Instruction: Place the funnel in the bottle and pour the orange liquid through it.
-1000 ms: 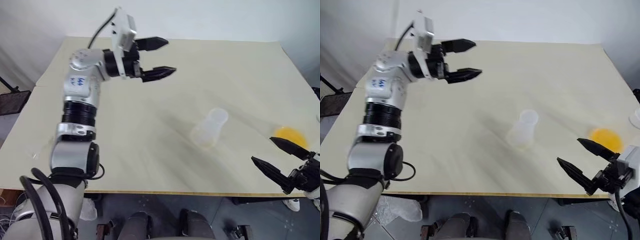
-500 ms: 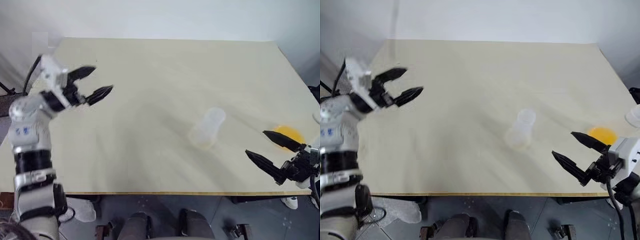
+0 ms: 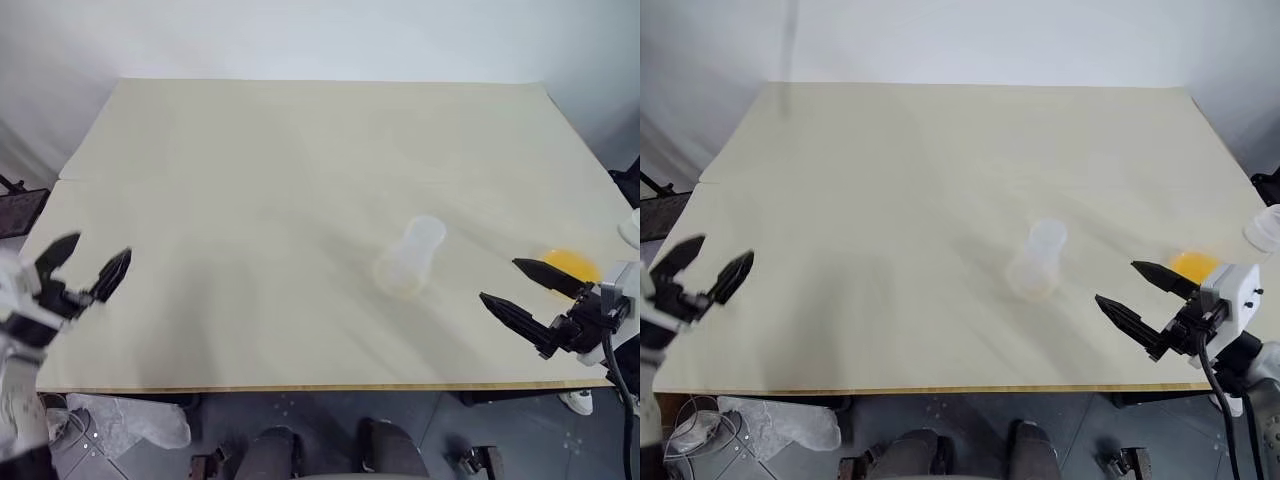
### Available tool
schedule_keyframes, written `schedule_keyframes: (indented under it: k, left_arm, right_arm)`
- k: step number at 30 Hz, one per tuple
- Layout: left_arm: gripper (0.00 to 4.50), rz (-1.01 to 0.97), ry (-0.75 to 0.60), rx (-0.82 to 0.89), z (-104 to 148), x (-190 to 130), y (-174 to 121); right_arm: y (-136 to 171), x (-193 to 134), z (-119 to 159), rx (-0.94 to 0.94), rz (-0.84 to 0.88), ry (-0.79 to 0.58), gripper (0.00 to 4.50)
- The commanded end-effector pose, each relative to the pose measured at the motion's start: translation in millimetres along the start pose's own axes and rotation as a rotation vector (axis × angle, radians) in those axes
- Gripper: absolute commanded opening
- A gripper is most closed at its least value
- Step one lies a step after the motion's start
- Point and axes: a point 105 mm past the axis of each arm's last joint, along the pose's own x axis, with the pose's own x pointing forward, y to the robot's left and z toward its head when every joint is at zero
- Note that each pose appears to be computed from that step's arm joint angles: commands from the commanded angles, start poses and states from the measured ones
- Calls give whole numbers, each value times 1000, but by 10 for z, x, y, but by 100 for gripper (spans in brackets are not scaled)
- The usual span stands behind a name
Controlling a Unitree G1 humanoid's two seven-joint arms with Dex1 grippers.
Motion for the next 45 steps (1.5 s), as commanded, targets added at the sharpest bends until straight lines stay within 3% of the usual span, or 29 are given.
schedule_keyframes:
  k: [1,9,17,31,45]
  left_arm:
    - [448,84,-59,49,212,-221,68]
    - [448,205,-29,21,228,-609,117]
    - [448,298,21,-50,36,-909,311]
    - [448,182,154,-122,-285,-429,303]
    - [448,148,148,-139,-294,-290,263]
  right_arm:
    - [38,21,76,-19,21,-12,450]
    - [43,59,41,-1,38,-8,450]
    - [46,93,12,7,50,-11,450]
    - [89,79,-17,5,37,-14,450]
    - [90,-11,-14,-4,-7,-10,450]
